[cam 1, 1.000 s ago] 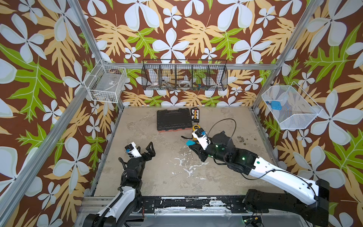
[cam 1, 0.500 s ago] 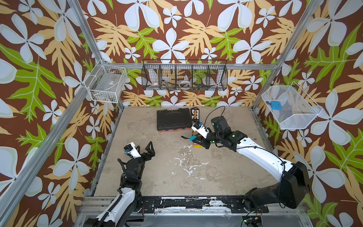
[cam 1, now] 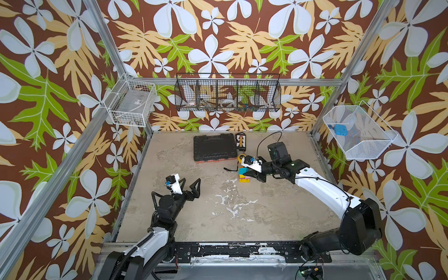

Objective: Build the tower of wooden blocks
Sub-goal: 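Lower the teal block onto the orange block atop the stack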

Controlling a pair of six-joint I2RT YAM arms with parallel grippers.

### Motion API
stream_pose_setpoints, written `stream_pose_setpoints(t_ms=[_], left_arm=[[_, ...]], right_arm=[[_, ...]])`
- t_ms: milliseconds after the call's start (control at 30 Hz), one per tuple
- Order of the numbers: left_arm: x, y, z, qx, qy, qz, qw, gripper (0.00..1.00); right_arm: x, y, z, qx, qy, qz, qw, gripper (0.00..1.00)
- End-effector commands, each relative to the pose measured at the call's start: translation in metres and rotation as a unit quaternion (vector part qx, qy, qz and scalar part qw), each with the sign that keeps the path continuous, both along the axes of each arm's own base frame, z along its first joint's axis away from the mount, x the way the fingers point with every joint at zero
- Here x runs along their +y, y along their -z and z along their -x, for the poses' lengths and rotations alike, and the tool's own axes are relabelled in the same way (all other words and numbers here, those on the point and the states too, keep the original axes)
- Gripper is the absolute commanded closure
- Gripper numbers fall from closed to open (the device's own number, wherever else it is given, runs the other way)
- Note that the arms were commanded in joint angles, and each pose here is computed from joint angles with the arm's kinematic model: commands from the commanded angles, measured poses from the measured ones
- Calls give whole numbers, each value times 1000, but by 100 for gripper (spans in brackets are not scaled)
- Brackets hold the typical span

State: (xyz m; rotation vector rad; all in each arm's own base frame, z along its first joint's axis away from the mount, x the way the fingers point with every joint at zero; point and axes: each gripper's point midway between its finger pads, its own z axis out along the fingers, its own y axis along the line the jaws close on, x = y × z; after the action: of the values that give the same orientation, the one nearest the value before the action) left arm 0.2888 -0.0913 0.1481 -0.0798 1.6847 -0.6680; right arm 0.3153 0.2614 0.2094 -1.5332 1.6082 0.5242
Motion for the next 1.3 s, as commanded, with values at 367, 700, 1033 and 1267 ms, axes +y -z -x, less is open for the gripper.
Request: stream_pose_setpoints(t_ms=[367, 700, 1033, 1267], left_arm=[[-30, -15, -3, -30, 83, -15, 996, 0], [-27, -13, -5, -26, 73, -15, 997, 0], [-25, -11, -6, -20, 67, -15, 997, 0], [-24, -10, -9, -16, 63, -16, 998, 0]], right_arm=[[-17, 14, -27, 1, -72, 53, 996, 100], [-15, 36, -36, 41, -109, 87, 989, 100], [-12, 40, -46, 44, -124, 98, 986, 100], [-9, 43, -49, 53, -135, 98, 985, 99]])
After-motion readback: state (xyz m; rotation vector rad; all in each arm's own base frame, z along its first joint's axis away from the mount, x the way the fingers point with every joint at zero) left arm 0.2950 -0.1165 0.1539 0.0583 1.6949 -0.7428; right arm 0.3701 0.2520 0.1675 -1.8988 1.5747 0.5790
